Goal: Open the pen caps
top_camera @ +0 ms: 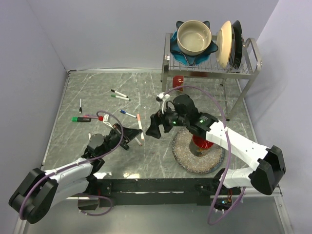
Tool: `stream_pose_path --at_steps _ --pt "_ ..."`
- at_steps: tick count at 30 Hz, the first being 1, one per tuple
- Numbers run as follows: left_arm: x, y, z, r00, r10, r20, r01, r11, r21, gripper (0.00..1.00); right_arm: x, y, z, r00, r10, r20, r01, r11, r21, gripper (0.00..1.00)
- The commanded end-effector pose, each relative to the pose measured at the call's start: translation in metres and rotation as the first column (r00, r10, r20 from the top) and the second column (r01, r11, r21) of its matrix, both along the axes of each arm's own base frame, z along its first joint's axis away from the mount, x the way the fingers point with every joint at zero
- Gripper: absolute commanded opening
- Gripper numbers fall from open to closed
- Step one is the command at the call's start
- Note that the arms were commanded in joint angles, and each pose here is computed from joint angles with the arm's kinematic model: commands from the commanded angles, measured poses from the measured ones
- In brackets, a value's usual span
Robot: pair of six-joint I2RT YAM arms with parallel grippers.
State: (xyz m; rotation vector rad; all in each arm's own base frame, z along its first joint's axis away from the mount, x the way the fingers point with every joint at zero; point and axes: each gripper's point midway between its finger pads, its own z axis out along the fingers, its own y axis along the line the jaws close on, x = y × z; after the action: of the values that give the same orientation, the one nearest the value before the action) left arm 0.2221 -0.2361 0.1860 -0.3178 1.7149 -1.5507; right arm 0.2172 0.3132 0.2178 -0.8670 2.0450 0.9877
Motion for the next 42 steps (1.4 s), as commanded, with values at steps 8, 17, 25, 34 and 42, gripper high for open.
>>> stream_pose_path --at_steps 8,17,25,34,42 --pt "-0.007 -0.011 0.030 0.996 -0.003 0.094 0.015 0.993 -0.120 0.01 0.010 0.037 0.023 0.968 -0.085 -0.237 0.138 0.966 0.219 0.80" --pt "-0.012 -0.025 0.035 0.993 -0.039 0.107 0.053 0.989 -0.135 0.01 0.025 0.036 0.002 0.953 -0.171 -0.249 0.219 0.959 0.180 0.55" --pt "-0.015 -0.032 0.041 0.991 -0.048 0.122 0.065 0.989 -0.136 0.01 0.027 0.034 -0.008 0.946 -0.192 -0.260 0.238 0.958 0.161 0.40" --pt "-0.016 -0.036 0.040 0.991 -0.055 0.119 0.071 0.988 -0.138 0.01 0.009 0.039 -0.010 0.948 -0.102 -0.301 0.162 0.970 0.182 0.27" --pt "-0.016 -0.031 0.041 0.992 -0.033 0.124 0.049 0.990 -0.130 0.01 0.004 0.042 -0.012 0.954 -0.064 -0.292 0.124 0.974 0.190 0.35"
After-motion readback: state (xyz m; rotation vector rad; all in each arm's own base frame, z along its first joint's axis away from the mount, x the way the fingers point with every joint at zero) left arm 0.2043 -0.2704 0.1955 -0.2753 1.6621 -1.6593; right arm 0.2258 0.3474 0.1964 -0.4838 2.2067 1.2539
